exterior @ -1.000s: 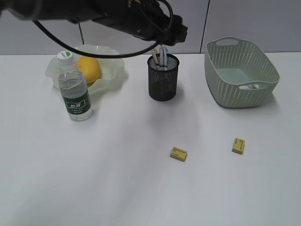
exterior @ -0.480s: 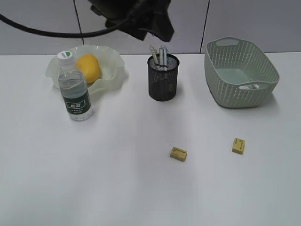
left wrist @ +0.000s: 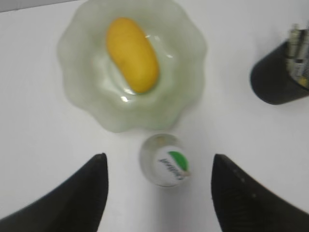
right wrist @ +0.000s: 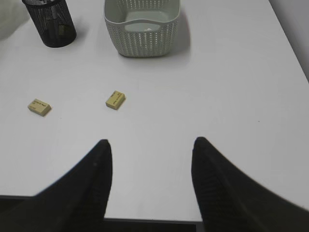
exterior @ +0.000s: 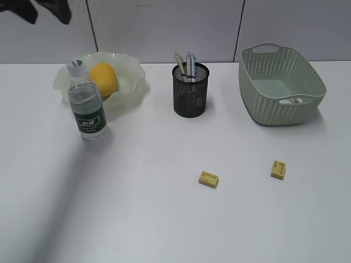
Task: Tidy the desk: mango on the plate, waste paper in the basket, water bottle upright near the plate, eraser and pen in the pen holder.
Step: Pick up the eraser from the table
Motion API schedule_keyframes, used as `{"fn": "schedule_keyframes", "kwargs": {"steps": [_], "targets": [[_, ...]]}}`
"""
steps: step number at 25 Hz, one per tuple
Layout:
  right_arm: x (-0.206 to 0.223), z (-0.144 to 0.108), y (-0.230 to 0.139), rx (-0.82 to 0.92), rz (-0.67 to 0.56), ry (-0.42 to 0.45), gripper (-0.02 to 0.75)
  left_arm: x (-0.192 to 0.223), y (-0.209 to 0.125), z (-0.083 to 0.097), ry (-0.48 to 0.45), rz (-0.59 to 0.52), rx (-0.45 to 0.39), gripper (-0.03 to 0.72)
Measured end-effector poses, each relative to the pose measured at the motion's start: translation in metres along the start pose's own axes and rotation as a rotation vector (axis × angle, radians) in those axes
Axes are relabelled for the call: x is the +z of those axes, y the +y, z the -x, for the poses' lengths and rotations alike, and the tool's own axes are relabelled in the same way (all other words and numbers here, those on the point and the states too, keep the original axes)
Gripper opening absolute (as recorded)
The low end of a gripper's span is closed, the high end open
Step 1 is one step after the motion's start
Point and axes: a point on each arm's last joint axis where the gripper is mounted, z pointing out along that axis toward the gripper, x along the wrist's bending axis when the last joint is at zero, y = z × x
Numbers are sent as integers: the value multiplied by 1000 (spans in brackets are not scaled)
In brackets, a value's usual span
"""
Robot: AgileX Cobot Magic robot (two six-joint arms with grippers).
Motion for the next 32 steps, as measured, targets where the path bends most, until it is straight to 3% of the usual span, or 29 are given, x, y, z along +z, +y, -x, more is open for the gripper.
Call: {"fn": "schedule_keyframes", "kwargs": {"steps": [6,11,16,22,32], "targets": [[0,0,0,0,0,0,425,15,0,-64,95,-70,-140,508],[0,0,0,-1,0,0,424,16,-6,-83,161,-113,-154,508],[0,0,0,-1,0,0,424,-4,-43,-80,174,-121,-137,508],[0,0,0,-1,0,0,424,-58,-128,-67,106,-27,-160,508],[0,0,0,-1,0,0,424,-110,-253,-59,76,264,-124,508]]}}
